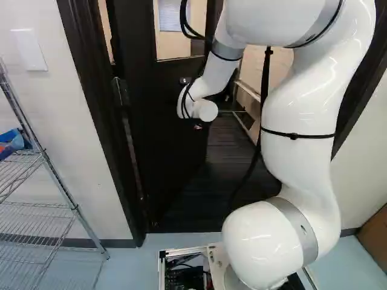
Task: Open the door and move inside
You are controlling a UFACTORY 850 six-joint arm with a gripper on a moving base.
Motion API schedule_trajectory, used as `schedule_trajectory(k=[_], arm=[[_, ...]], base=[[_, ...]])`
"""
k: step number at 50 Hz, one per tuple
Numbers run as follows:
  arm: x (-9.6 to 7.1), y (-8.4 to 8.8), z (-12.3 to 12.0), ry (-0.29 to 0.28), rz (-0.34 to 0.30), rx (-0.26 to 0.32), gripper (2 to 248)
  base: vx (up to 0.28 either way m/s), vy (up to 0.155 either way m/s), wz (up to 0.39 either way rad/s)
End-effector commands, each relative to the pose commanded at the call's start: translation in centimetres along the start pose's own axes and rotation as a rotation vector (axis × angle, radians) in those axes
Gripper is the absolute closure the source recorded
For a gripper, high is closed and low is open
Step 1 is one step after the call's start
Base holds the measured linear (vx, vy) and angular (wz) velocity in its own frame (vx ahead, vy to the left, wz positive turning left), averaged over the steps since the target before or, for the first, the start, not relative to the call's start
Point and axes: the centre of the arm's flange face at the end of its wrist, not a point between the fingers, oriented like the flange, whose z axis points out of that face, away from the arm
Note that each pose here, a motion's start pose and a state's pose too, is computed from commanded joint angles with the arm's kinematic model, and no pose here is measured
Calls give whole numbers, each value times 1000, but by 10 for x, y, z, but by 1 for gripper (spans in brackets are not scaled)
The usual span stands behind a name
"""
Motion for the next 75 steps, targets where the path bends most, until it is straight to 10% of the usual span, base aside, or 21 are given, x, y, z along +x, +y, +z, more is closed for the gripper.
schedule_trajectory(k=[75], arm=[[3,-74,53,28,-34,125,3]], base=[[0,0,0]])
